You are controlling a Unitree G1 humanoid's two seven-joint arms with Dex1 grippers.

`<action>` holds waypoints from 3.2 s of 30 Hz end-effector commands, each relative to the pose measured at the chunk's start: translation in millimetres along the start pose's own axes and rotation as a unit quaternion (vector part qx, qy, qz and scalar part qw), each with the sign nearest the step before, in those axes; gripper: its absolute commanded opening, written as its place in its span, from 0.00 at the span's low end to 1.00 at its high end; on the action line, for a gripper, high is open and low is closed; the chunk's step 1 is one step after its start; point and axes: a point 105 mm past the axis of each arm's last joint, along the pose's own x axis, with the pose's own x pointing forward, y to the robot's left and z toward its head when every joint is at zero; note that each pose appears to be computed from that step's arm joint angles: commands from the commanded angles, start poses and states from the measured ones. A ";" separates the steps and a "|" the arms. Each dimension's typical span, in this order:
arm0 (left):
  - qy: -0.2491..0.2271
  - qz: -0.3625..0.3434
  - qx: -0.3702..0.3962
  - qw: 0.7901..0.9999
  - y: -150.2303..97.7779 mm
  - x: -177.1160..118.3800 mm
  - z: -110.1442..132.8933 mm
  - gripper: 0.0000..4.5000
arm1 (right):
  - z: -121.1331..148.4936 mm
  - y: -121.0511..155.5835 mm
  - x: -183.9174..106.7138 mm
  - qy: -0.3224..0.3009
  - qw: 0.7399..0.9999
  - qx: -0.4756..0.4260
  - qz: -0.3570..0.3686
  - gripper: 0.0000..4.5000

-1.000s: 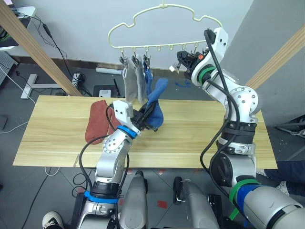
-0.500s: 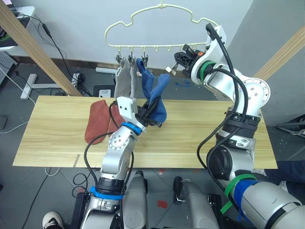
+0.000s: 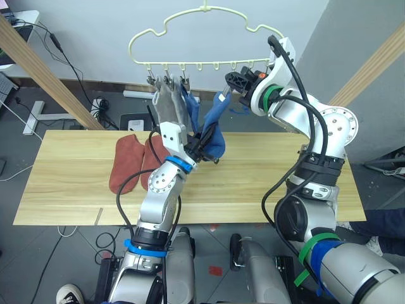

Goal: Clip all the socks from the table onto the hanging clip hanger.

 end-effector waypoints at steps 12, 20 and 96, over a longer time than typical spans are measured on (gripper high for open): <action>-0.009 -0.032 0.005 0.999 -6.7 19.4 4.9 0.16 | 8.9 24.9 -50.5 0.050 0.982 -0.041 0.175 1.00; 0.071 -0.058 -0.007 0.996 23.0 -14.2 -8.0 0.72 | -11.5 -17.9 -86.8 0.064 0.971 -0.192 0.131 1.00; 0.229 0.094 0.119 0.962 128.9 -168.8 35.4 1.00 | -61.4 -148.9 -158.9 0.040 0.905 -0.409 -0.108 1.00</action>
